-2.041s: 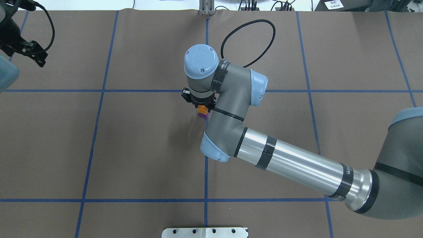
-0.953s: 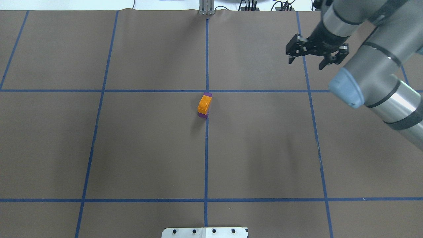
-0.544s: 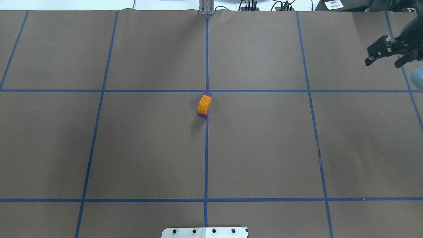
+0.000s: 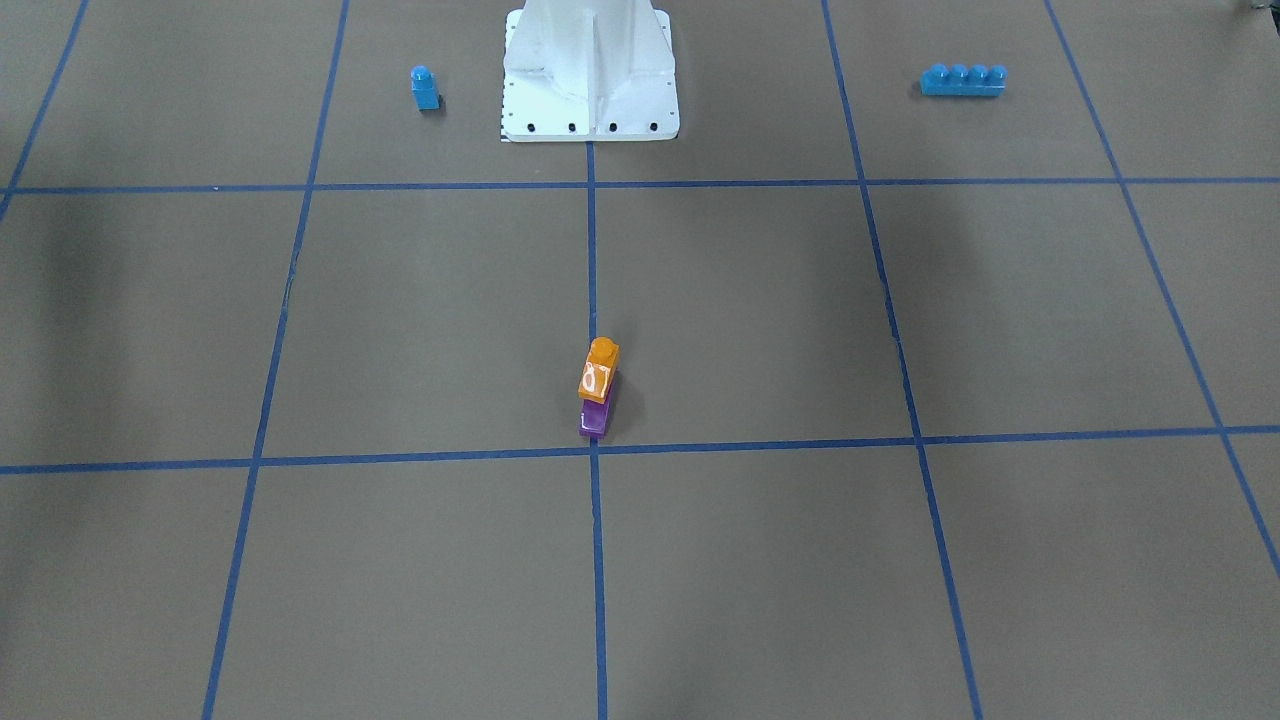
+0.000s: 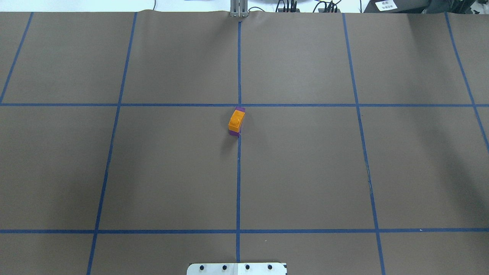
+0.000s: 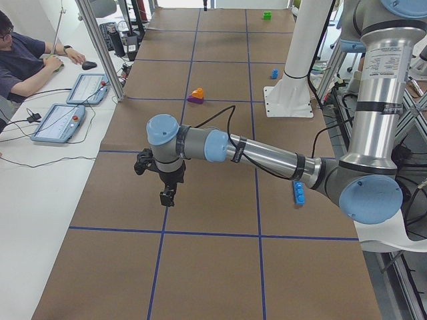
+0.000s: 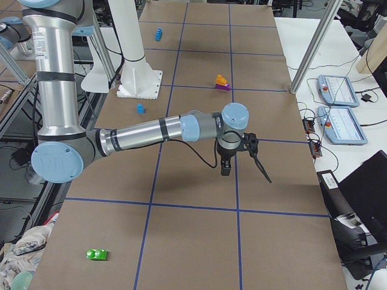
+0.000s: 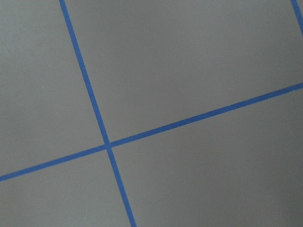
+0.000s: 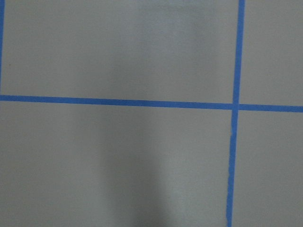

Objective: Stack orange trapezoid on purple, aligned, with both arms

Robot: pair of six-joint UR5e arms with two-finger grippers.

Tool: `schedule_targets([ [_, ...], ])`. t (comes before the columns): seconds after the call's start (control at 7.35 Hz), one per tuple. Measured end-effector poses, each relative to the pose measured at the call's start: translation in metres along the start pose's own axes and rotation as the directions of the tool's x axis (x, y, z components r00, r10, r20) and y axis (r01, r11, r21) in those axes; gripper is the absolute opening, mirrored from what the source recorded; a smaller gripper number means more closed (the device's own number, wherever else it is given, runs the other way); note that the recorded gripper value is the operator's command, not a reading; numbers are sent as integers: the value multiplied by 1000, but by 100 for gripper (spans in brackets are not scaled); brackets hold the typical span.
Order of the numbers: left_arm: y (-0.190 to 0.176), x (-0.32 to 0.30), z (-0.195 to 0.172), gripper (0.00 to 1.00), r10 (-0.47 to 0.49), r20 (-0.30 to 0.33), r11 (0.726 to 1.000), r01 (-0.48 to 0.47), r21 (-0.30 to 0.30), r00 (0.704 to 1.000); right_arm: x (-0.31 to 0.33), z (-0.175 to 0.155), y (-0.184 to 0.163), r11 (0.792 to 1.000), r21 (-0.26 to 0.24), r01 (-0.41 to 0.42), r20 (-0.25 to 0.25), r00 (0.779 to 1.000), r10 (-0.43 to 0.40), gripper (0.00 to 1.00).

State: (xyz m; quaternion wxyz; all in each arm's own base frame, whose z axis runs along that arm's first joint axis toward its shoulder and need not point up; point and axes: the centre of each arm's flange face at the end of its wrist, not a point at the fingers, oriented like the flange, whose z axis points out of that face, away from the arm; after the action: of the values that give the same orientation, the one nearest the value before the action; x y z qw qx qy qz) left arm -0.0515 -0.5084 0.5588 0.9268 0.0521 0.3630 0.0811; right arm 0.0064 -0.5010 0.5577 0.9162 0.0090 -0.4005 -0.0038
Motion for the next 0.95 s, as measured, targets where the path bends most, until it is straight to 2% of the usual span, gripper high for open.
schedule_targets([
  [0.41,37,-48,17,100,-56,6,998,56,-39,998,66,-15,26,995,57,-87,17,996,87,100],
  [0.68,52,-65,34,100,-74,3,995,74,-73,997,80,-18,37,991,63,-115,20,993,114,100],
  [0.95,62,-70,41,100,-82,1,993,82,-82,997,86,-14,45,990,51,-132,20,991,132,100],
])
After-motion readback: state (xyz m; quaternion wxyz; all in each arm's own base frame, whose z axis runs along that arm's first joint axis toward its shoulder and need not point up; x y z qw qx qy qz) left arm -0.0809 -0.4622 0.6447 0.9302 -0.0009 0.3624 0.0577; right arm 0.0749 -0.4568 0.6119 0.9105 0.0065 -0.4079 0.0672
